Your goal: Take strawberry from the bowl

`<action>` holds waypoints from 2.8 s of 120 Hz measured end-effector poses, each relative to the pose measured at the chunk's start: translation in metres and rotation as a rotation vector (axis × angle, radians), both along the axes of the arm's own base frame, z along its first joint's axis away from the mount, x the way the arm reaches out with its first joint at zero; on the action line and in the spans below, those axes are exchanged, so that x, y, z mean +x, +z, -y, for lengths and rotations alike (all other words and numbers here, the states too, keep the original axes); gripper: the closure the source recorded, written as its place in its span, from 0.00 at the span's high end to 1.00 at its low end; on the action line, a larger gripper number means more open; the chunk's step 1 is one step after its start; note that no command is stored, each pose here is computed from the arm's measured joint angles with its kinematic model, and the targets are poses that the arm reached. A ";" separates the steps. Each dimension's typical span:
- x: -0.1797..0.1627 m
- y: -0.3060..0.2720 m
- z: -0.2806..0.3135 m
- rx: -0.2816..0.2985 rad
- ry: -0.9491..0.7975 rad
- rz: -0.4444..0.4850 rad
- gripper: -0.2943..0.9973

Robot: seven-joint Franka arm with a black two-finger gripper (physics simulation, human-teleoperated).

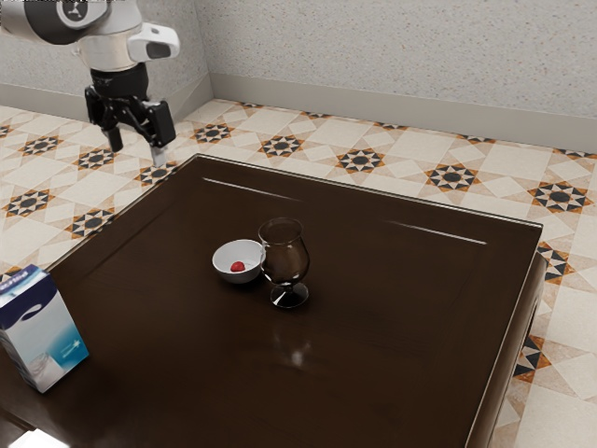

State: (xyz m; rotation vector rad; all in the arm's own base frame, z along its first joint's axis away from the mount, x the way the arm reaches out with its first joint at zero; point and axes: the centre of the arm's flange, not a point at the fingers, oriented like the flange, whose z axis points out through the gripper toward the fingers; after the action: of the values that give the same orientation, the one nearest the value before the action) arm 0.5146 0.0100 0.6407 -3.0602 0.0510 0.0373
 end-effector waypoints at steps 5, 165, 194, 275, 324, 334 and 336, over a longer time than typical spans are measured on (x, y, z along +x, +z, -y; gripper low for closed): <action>0.000 -0.003 -0.002 0.006 -0.002 -0.010 0.77; 0.174 -0.292 -0.020 0.087 -1.139 -0.119 0.73; 0.180 -0.319 -0.008 0.069 -1.383 -0.144 0.69; 0.191 -0.348 -0.034 0.009 -1.596 -0.087 0.50; 0.193 -0.367 -0.032 0.015 -1.720 -0.085 0.50; 0.194 -0.369 -0.032 0.020 -1.737 -0.083 0.50; 0.194 -0.370 -0.032 0.020 -1.740 -0.083 0.50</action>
State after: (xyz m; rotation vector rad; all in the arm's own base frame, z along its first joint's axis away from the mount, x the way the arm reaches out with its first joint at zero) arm 0.7086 0.0418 0.2709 -1.9261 2.3701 0.0409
